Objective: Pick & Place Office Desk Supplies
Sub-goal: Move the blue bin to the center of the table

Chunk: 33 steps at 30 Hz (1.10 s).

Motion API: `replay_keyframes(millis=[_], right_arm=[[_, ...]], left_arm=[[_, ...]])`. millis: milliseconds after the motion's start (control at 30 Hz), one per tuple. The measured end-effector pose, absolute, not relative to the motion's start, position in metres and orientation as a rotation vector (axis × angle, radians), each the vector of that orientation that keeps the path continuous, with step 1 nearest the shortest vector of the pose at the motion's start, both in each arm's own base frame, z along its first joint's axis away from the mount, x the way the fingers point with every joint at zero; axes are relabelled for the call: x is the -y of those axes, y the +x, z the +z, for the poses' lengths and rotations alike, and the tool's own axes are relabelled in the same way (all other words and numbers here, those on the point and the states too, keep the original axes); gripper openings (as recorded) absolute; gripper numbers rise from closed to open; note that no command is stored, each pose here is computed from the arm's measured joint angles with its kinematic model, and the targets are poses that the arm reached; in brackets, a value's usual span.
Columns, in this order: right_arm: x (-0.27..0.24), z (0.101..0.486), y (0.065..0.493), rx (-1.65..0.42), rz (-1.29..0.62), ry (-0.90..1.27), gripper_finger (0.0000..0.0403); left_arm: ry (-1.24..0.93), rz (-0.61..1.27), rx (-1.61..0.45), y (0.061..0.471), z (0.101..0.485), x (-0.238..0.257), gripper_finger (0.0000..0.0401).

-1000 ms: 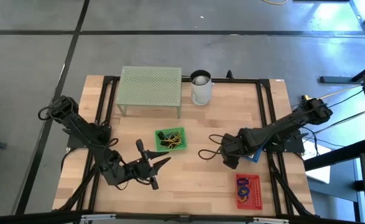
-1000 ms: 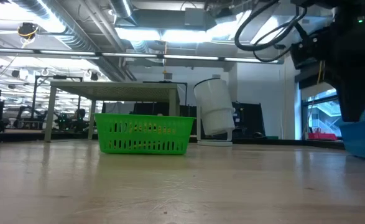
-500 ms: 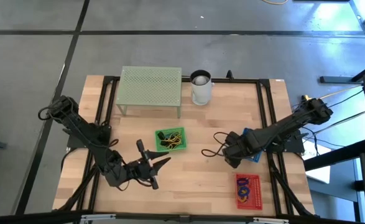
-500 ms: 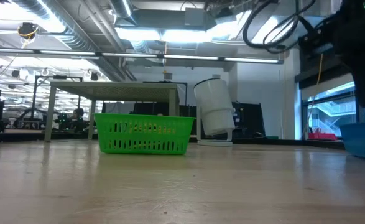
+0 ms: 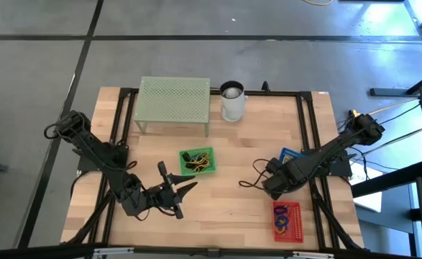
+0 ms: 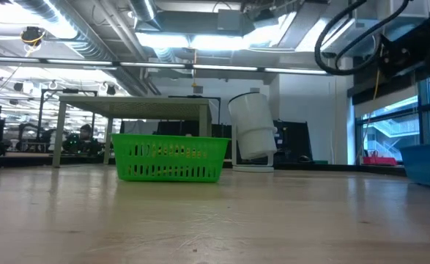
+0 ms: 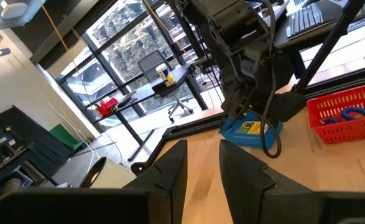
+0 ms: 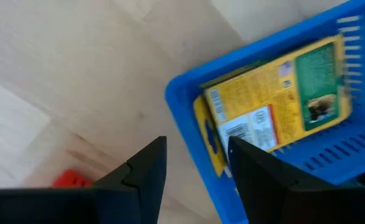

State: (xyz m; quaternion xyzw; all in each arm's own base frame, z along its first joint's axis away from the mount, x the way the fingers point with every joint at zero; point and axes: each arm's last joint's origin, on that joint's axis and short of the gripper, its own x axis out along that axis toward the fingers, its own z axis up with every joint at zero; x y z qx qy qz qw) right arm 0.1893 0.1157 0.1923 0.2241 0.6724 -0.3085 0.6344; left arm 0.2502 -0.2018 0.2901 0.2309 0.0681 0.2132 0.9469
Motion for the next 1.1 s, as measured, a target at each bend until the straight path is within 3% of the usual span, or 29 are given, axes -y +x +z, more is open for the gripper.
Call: replay_keyframes(millis=[567,700,867,1100], right_arm=[[-0.11,0.161,0.18,-1.525,-0.706,0.519,0.0153],[-0.11,0.158,0.18,-1.508,-0.704,0.545,0.0113],[-0.11,0.158,0.184,-1.489,-0.673,0.542,0.0019],[-0.112,0.173,0.205,-1.402,-0.56,0.551,0.0006]], left_arm=[[0.471,0.434,-0.139,0.25,0.29,0.202,0.0086],[0.471,0.434,-0.139,0.25,0.29,0.202,0.0086],[0.471,0.434,-0.139,0.25,0.29,0.202,0.0086],[0.471,0.434,-0.139,0.25,0.29,0.202,0.0086]])
